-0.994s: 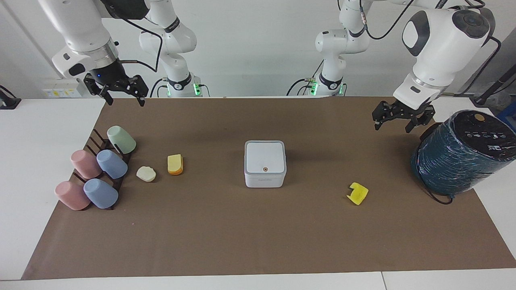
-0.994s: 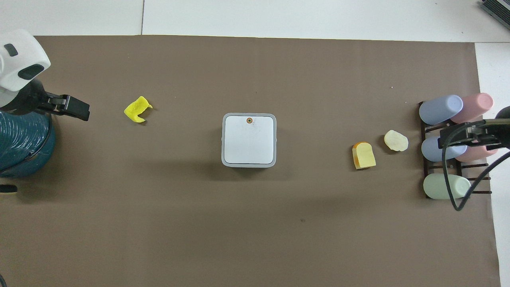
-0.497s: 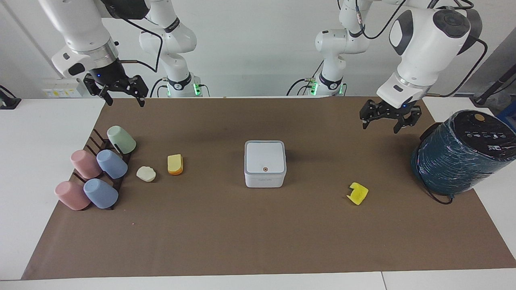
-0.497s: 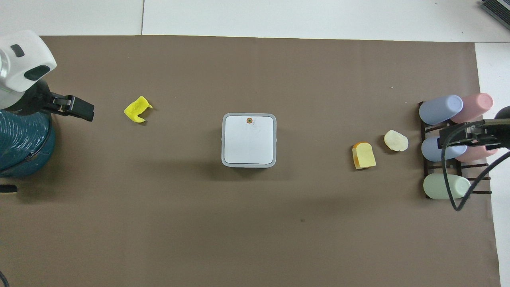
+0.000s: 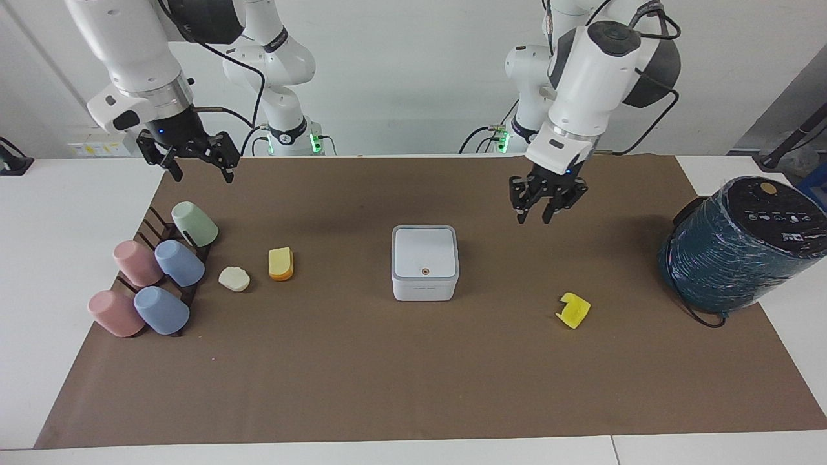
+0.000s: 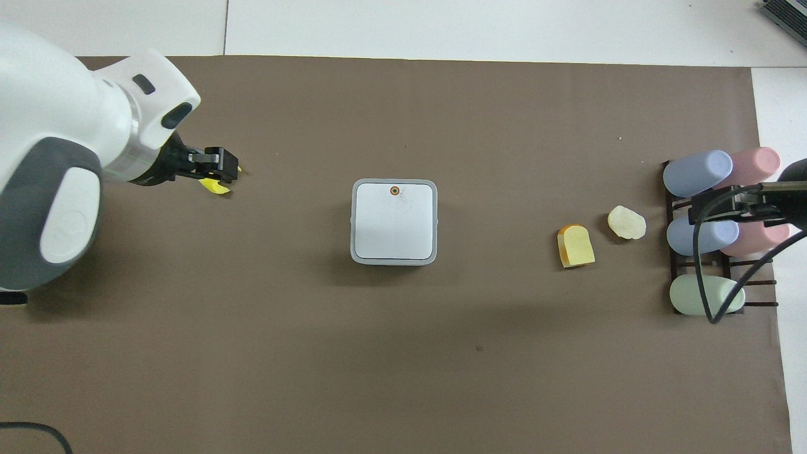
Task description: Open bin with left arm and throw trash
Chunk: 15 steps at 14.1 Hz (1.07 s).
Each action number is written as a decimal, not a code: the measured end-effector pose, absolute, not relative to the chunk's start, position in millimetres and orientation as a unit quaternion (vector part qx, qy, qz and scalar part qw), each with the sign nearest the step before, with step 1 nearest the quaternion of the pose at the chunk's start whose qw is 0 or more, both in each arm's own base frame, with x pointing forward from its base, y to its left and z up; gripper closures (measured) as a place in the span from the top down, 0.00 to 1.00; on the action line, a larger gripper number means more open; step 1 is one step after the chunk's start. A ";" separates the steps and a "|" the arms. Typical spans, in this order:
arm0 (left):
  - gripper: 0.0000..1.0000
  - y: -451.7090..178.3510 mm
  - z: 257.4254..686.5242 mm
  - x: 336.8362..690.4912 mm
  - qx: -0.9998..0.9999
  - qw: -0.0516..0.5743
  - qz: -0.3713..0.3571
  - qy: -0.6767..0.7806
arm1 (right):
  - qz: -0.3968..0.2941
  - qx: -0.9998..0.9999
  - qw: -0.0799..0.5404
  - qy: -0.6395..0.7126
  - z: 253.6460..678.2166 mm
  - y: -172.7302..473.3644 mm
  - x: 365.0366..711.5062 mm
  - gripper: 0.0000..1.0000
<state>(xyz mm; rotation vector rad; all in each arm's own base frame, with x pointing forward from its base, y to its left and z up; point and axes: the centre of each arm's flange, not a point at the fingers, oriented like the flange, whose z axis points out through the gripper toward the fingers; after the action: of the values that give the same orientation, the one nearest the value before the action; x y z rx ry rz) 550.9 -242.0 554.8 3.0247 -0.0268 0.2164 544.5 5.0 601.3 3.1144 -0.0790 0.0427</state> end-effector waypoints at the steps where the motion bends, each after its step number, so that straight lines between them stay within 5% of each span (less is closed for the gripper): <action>1: 0.28 -256.1 546.3 542.1 0.995 0.062 0.080 -0.003 | 0.020 0.999 0.013 -0.025 587.9 5.4 547.3 1.00; 7: 0.15 -321.7 499.0 511.2 0.981 0.132 0.133 0.057 | 0.027 1.000 0.009 0.007 480.7 41.5 570.2 1.00; 15: 0.02 -344.6 459.6 526.0 0.962 0.182 0.174 0.105 | 0.023 0.997 0.007 0.075 319.4 64.5 561.2 1.00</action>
<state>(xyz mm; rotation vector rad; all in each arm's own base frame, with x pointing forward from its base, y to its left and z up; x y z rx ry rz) 526.0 -344.6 459.6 2.7155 0.2951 0.4900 561.2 64.5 319.4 3.1174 0.2356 0.0721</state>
